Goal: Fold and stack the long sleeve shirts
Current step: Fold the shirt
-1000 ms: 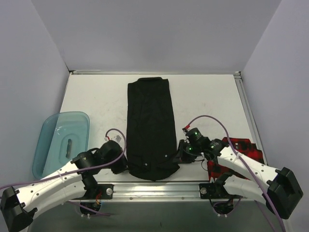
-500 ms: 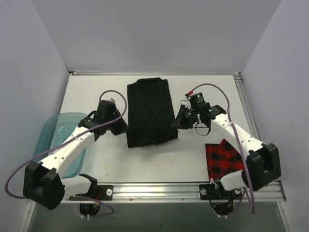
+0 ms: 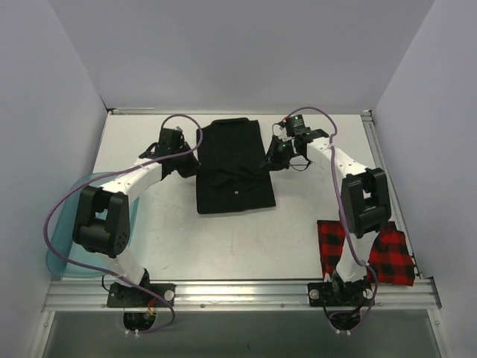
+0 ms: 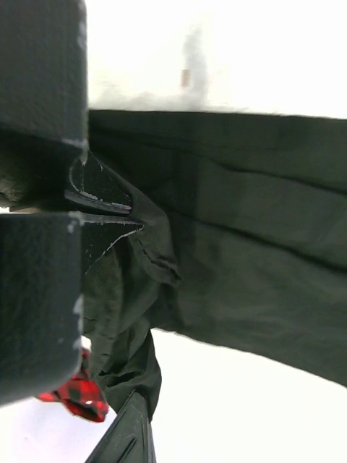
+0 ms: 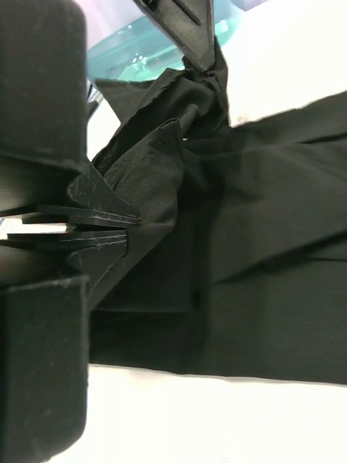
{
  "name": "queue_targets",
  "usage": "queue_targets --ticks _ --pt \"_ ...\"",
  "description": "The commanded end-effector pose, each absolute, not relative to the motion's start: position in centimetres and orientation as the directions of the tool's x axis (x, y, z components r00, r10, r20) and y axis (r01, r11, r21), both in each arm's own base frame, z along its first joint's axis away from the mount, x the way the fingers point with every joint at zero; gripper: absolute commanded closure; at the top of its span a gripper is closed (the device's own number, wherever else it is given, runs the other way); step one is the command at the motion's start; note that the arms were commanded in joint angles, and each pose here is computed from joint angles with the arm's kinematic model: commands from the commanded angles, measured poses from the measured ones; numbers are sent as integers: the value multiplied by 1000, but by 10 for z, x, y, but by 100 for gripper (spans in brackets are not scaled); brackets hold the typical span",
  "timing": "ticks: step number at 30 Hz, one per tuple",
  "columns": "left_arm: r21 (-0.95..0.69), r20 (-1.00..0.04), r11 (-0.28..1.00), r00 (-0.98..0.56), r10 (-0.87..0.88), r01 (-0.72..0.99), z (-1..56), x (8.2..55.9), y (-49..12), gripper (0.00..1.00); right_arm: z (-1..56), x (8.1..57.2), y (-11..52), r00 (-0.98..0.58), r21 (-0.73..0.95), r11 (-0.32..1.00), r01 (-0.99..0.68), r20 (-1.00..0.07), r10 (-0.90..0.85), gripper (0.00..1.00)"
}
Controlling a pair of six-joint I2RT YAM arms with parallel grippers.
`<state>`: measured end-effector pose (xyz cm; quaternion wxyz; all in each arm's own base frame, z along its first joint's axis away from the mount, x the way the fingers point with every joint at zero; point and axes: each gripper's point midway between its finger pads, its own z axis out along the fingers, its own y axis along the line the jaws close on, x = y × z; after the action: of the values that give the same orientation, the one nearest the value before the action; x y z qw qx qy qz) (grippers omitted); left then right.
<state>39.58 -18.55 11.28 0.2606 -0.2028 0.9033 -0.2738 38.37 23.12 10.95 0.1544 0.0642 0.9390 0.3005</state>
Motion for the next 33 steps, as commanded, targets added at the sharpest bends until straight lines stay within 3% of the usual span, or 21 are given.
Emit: queue_targets --ticks 1,5,9,12,13,17,20,24,26,33 --pt "-633 -421 759 -754 -505 -154 123 428 -189 100 103 400 239 -954 602 799 -2 -241 179 100" --pt "-624 -400 758 -757 -517 -188 96 438 -187 100 87 415 241 -958 601 799 10 -222 179 100" --pt "-616 -389 760 -758 -524 -210 80 447 -185 100 75 426 240 -960 598 802 18 -214 181 91" --pt "-630 -396 752 -752 -526 -194 85 455 -186 88 75 432 235 -955 593 805 20 -227 191 81" --pt "-633 -405 752 -749 -524 -184 88 456 -187 76 81 434 234 -951 594 805 12 -243 193 77" --pt "-632 -489 763 -694 -529 -137 132 466 -179 47 117 444 222 -920 591 806 -22 -328 216 54" --pt "-623 -578 778 -626 -523 -75 180 467 -171 25 149 445 211 -879 557 828 -66 -426 216 45" --pt "-578 -678 816 -556 -481 -2 232 451 -163 14 181 431 203 -836 525 841 -130 -514 192 43" --pt "-553 -713 833 -530 -460 22 249 434 -161 14 189 416 201 -824 508 846 -160 -541 168 43" --pt "-481 -746 871 -571 -344 103 226 360 -198 14 172 378 232 -856 508 824 -253 -514 54 50"
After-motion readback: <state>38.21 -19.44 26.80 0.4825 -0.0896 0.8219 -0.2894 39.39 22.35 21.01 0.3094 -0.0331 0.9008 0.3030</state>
